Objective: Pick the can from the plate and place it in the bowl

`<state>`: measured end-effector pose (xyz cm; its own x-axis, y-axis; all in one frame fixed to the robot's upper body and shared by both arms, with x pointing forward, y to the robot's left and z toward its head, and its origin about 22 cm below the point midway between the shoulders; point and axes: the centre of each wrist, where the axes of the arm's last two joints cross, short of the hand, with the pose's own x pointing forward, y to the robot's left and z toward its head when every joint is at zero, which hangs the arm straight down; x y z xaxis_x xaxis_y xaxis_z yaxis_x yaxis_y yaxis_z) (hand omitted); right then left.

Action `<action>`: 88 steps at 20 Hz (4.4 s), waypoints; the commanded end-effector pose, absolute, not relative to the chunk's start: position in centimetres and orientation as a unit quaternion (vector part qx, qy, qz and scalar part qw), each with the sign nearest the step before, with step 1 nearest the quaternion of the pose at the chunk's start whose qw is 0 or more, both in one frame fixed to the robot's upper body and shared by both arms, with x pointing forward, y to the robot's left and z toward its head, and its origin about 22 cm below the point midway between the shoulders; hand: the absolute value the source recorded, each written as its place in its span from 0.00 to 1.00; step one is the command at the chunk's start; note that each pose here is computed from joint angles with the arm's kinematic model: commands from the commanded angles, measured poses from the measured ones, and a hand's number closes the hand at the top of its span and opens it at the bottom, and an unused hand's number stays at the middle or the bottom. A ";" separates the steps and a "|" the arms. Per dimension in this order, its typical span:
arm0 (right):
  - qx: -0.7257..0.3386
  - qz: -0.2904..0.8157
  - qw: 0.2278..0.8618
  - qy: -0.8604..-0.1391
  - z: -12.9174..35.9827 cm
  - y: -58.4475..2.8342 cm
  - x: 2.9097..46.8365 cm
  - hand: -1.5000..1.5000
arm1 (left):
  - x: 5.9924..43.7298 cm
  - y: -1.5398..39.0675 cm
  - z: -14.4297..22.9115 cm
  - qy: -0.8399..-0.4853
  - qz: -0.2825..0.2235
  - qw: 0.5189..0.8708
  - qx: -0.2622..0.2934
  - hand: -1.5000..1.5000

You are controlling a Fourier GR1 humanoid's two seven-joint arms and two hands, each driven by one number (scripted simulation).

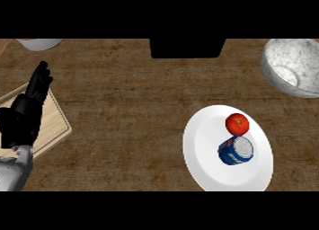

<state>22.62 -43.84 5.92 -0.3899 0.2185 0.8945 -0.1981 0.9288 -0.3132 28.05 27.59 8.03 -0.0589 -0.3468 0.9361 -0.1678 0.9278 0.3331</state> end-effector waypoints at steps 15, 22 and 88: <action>-0.048 0.488 0.588 -0.644 14.0 -33.2 24.7 0.00 | 27.4 26.0 6.6 -0.724 -0.074 0.663 0.177 0.50; -0.060 0.552 0.601 -0.575 11.6 -29.3 24.9 0.00 | 28.4 27.4 6.6 -0.729 -0.075 0.656 0.179 0.50; -0.452 0.123 0.632 -0.617 16.4 -5.7 36.4 1.00 | 30.6 27.0 9.3 -0.728 -0.073 0.658 0.177 0.50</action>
